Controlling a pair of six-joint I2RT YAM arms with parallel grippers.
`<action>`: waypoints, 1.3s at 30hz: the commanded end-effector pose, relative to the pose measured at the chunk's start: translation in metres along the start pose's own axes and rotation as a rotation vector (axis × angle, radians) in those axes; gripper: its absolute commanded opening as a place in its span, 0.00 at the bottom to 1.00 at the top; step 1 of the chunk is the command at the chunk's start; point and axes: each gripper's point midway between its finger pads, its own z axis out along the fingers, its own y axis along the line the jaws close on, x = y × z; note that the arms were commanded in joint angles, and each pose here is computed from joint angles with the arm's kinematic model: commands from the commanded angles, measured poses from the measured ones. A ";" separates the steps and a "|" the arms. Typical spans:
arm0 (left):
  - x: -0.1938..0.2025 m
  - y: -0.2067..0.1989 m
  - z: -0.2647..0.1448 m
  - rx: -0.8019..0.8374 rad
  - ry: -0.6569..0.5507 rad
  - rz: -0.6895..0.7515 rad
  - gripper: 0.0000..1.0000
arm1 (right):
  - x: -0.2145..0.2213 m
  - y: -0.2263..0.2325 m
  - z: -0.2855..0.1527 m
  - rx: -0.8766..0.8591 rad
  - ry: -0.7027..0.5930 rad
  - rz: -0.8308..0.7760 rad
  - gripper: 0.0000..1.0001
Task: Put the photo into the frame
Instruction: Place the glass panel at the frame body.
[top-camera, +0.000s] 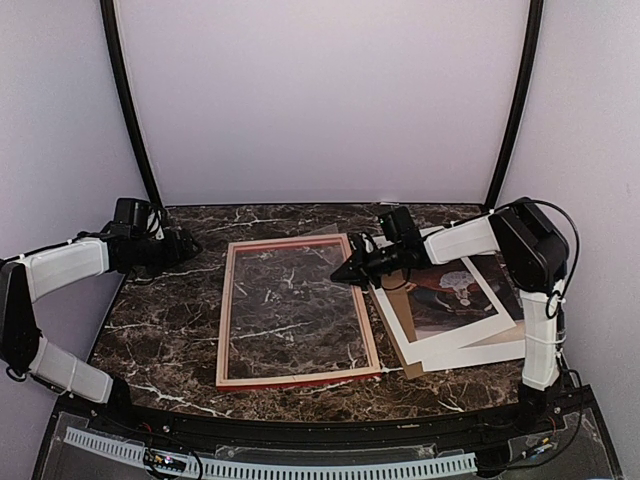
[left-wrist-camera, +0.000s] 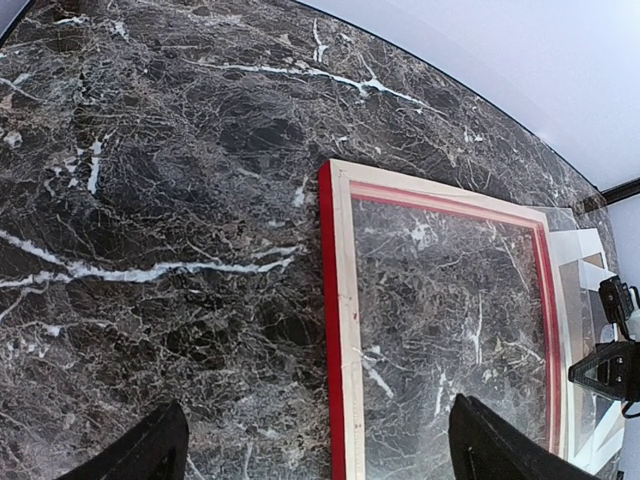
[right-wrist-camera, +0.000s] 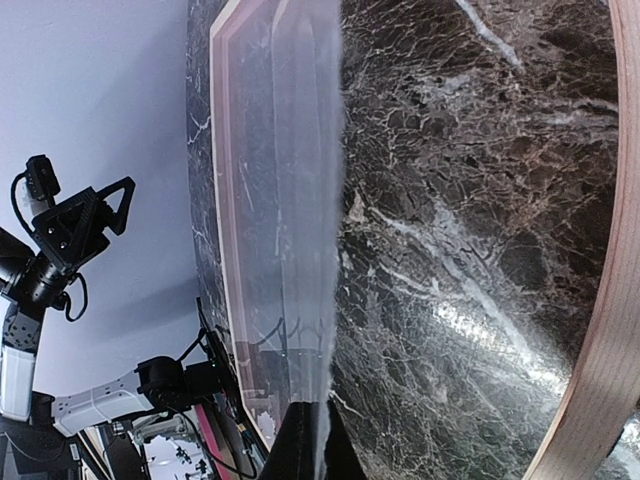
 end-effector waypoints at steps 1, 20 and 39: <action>0.005 -0.001 0.002 0.009 0.009 0.011 0.93 | -0.005 0.013 -0.006 0.008 -0.043 -0.050 0.00; 0.007 -0.002 0.003 0.016 0.019 0.013 0.93 | -0.005 0.013 -0.009 0.037 -0.031 -0.078 0.00; 0.008 -0.003 0.004 0.018 0.025 0.013 0.93 | -0.005 0.014 -0.011 0.050 -0.035 -0.090 0.00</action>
